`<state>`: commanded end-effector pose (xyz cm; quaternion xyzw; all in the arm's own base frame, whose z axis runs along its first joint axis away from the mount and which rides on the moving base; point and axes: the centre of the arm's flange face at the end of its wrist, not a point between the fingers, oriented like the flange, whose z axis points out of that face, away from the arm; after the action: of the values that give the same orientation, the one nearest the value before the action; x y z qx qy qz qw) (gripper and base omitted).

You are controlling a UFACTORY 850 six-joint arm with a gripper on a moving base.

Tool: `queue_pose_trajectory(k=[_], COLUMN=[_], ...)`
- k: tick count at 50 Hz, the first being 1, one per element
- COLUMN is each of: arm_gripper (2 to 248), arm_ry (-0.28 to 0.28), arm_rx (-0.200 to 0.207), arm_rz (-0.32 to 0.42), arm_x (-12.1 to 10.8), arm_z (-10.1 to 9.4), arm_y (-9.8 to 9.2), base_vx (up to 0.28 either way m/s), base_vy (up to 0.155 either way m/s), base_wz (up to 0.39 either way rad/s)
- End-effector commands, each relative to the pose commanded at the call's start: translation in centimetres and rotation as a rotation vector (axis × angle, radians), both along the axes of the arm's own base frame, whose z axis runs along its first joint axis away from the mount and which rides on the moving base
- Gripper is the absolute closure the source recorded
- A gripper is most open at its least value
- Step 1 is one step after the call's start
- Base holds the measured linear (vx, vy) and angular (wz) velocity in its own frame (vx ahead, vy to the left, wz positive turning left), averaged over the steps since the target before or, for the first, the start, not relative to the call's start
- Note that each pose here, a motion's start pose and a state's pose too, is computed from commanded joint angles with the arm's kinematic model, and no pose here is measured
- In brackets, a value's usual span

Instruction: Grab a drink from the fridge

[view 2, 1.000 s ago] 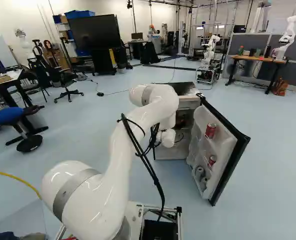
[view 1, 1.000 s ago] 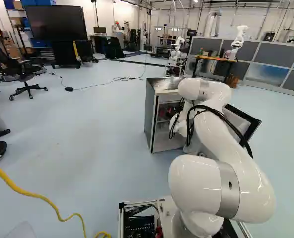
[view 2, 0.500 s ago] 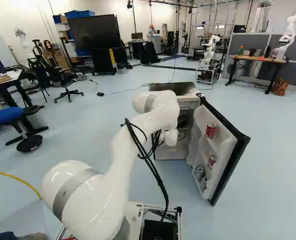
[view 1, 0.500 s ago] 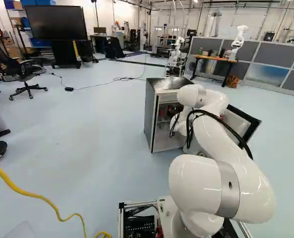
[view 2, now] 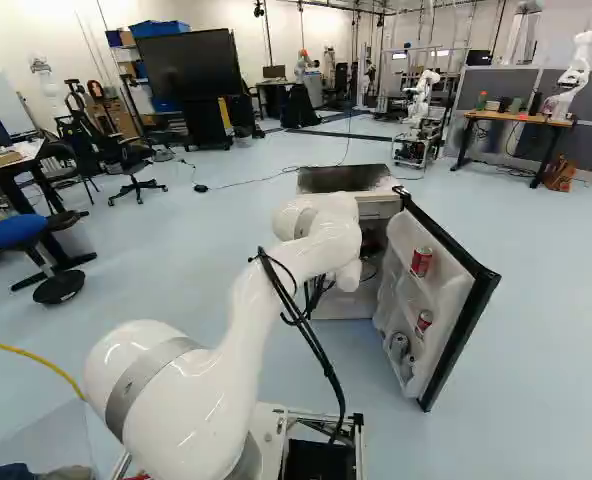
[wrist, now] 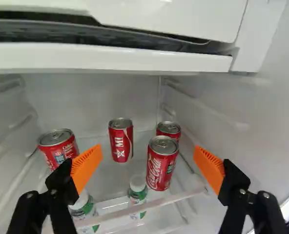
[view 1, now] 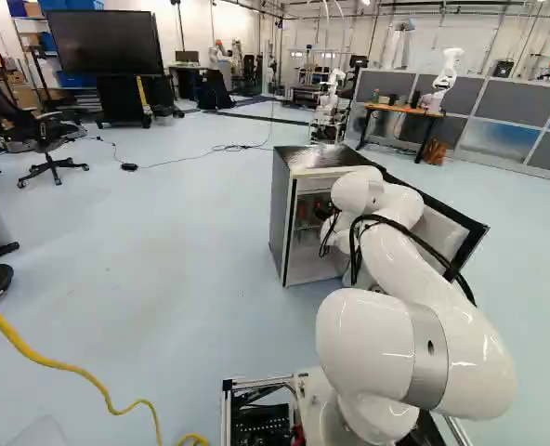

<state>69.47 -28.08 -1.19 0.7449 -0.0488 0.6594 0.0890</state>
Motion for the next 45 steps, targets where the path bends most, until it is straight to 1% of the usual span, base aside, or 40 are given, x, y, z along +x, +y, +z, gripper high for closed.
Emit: queue_pose_trajectory(k=[11, 27, 45], arm_gripper=[3, 3, 3], arm_ry=[0.001, 0.002, 0.0], arm_rx=[-0.006, -0.014, -0.017], arm_rz=[-0.011, -0.02, -0.021], arm_x=[1.1, 2.7, 3.0], arm_z=[-1.1, -2.7, -3.0], arm_y=[-0.7, -1.2, -1.3], base_vx=[0.0, 0.0, 0.0], base_vy=[0.0, 0.0, 0.0], base_wz=[0.0, 0.0, 0.0])
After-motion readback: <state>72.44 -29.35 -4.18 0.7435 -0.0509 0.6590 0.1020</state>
